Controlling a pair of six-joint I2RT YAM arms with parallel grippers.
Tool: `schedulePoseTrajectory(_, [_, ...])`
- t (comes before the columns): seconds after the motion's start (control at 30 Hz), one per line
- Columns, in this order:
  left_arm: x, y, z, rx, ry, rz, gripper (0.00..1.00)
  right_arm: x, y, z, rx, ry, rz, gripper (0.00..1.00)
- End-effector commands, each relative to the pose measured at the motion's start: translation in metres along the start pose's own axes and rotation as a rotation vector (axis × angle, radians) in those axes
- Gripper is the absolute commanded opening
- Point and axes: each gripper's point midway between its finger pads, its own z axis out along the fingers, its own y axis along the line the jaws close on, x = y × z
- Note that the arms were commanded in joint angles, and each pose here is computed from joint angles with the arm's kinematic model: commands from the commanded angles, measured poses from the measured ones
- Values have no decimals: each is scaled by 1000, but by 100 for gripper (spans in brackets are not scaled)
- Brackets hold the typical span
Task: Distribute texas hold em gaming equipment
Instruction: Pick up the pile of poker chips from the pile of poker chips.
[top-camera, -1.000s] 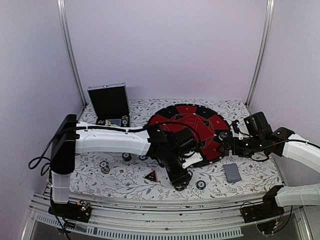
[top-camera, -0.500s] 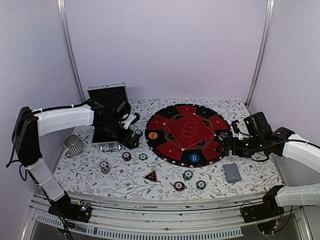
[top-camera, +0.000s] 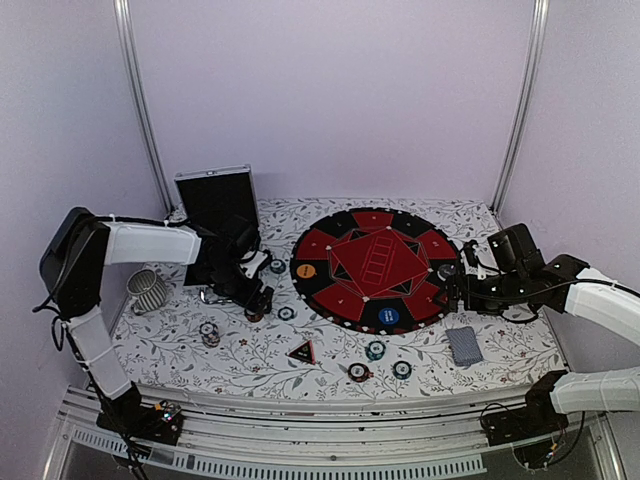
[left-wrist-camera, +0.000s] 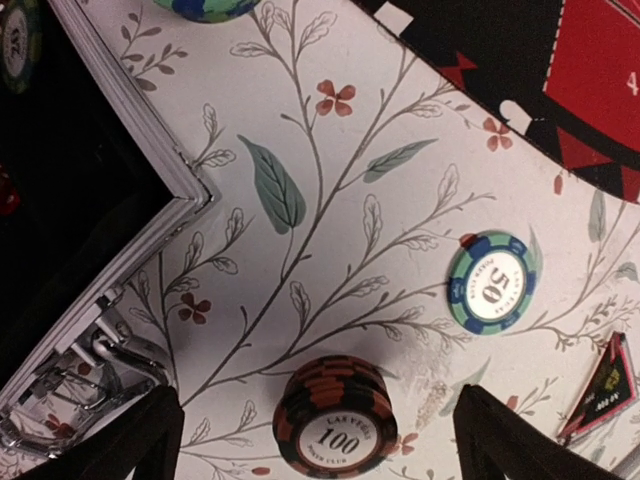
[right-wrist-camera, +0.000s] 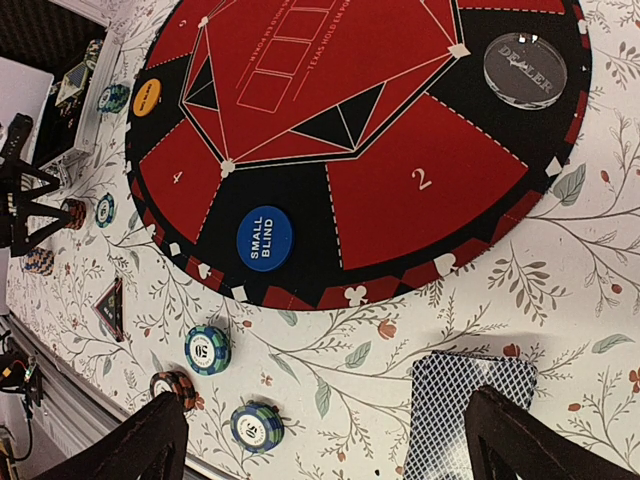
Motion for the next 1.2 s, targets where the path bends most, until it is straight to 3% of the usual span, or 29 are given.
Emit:
schedulePoseTrajectory(0.0, [2,0,14,11,16,-14,95,-1,0,-2,1,-9,1,99])
schedulePoseTrajectory(0.37, [26,-5,29,8,108,-11,75,0,-1,-1,2,-5,-3,99])
schedulePoseTrajectory(1.0, [54,-17,32,27,207,25,73,-1,0,-1,-2,-5,0,99])
schedulePoseTrajectory(1.17, [56,-17,35,10,213,35,64,-1,1,-2,-5,-7,-1,99])
